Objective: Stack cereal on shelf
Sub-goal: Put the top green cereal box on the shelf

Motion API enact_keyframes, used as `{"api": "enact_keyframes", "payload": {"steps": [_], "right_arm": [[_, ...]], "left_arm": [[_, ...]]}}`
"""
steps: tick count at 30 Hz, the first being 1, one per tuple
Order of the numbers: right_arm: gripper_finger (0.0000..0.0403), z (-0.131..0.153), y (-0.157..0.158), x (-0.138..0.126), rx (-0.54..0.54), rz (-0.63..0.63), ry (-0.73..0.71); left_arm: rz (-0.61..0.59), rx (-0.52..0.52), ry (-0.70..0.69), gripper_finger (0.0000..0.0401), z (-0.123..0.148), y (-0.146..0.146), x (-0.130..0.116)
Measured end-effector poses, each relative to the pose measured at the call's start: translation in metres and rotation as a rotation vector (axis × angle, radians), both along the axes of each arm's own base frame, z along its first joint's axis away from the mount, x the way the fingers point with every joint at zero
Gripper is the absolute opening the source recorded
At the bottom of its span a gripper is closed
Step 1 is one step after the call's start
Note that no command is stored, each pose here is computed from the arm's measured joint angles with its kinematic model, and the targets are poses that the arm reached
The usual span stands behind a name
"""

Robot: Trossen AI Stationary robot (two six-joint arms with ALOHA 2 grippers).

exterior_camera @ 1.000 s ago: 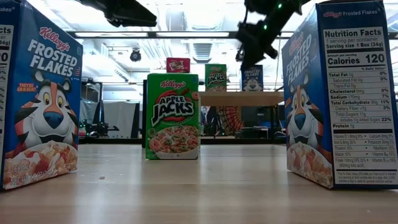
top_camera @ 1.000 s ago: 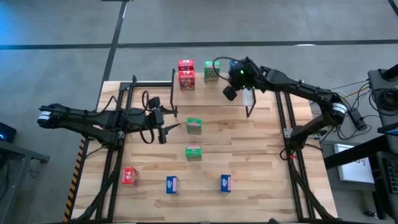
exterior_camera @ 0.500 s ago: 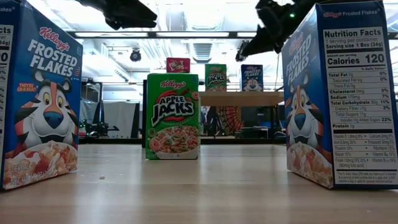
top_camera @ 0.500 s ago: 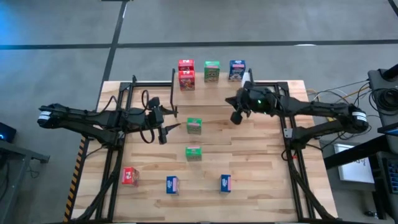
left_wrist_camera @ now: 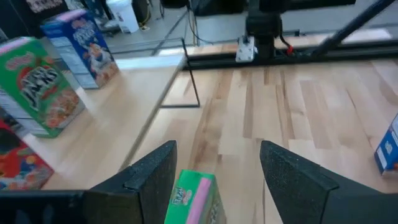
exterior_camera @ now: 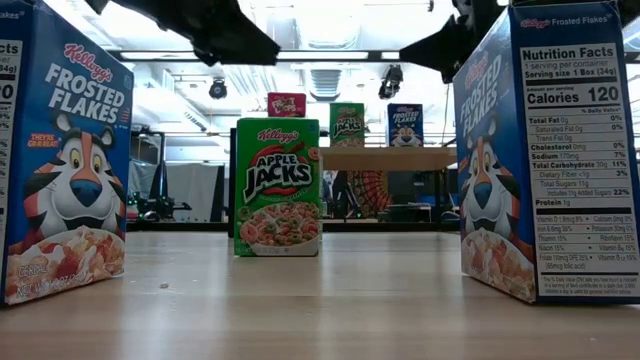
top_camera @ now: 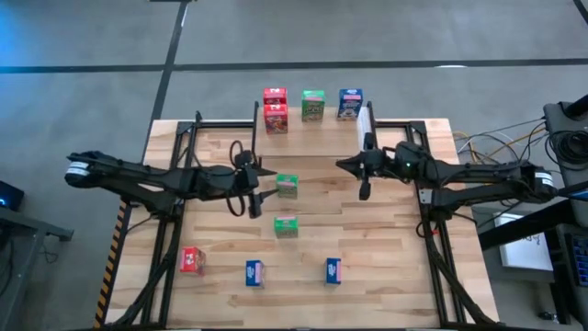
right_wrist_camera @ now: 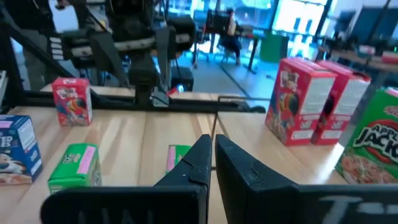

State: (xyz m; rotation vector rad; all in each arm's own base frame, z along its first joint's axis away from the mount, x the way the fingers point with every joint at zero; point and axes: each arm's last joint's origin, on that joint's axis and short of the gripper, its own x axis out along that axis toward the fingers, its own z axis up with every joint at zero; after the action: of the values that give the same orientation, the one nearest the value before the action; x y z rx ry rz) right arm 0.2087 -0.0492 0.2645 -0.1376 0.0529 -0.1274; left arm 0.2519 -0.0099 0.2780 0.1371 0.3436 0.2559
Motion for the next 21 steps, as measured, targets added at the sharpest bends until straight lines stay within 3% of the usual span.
{"api": "enact_keyframes", "payload": {"steps": [5,13,21], "right_arm": [[0.0013,-0.012,0.002,-0.007,-0.024,0.006,-0.043],[0.0013,-0.007,0.005,-0.016,-0.05,0.041,-0.077],[0.0013,-0.012,0.009,-0.027,-0.068,0.087,-0.076]], "left_arm": [[-0.003,0.002,0.022,0.0225,-0.001,0.001,0.013],[0.002,0.034,0.156,0.0278,-0.008,0.01,0.033],[-0.11,0.038,0.292,0.0288,-0.021,0.03,0.053]]}}
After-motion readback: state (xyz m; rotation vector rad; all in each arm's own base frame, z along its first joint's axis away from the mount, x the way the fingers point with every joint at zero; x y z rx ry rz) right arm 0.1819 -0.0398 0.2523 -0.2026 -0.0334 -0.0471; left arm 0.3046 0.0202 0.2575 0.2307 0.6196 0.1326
